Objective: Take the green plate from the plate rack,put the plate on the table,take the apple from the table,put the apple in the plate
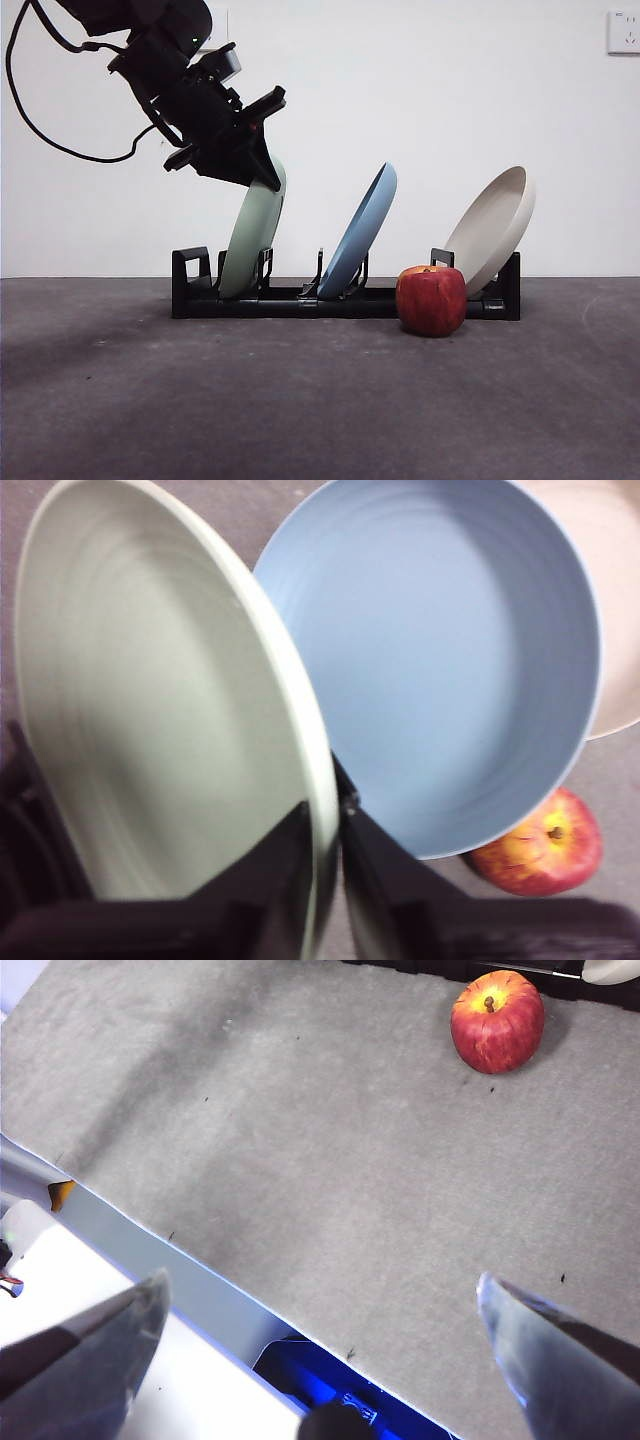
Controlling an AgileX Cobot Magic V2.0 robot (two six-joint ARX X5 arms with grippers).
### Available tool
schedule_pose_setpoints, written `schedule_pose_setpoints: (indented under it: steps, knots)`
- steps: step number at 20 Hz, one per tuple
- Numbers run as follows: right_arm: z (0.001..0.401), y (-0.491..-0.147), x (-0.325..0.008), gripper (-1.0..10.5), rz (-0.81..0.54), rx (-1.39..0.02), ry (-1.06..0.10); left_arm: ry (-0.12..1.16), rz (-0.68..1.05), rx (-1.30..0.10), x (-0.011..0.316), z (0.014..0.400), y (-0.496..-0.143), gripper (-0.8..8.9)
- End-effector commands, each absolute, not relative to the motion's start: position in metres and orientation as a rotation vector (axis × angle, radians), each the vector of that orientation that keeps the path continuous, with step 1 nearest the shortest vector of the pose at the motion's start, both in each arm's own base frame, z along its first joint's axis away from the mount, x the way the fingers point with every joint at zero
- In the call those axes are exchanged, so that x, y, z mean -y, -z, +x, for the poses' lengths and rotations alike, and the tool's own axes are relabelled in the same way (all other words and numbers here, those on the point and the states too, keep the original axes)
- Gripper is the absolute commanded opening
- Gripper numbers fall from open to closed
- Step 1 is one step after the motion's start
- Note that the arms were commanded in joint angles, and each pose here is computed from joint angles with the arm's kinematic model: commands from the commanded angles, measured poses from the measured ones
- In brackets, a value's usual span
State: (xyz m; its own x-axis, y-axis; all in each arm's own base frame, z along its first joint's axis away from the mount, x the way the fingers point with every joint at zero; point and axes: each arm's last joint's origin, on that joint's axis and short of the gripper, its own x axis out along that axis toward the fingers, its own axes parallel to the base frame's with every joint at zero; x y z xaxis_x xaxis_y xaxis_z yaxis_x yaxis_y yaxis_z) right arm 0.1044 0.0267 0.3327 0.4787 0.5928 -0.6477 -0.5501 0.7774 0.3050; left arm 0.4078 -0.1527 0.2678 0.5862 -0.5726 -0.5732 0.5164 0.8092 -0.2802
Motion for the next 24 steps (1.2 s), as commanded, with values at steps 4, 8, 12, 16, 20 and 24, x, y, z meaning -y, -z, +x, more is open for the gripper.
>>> schedule_pose_setpoints:
  steps: [4, 8, 12, 16, 20, 24]
  knots:
    - [0.104, -0.334, -0.027, 6.6, 0.063, -0.808, -0.697, 0.629, -0.162, -0.720, 0.152, 0.409, -0.268, -0.09]
    - [0.104, -0.334, -0.027, 6.6, 0.063, -0.807, -0.698, 0.642, -0.175, -0.696, 0.148, 0.405, -0.279, -0.09]
    - [0.104, -0.334, -0.027, 6.6, 0.063, -0.807, -0.698, 0.645, -0.176, -0.644, 0.143, 0.397, -0.299, -0.09]
    - [0.104, -0.334, -0.027, 6.6, 0.063, -0.807, -0.698, 0.660, -0.171, -0.581, 0.139, 0.384, -0.325, -0.09]
    - [0.104, -0.334, -0.027, 6.6, 0.063, -0.807, -0.697, 0.744, -0.129, -0.526, 0.136, 0.354, -0.360, -0.08]
    - [0.104, -0.334, -0.027, 6.6, 0.063, -0.807, -0.697, 0.802, 0.056, -0.489, 0.141, 0.303, -0.393, -0.08]
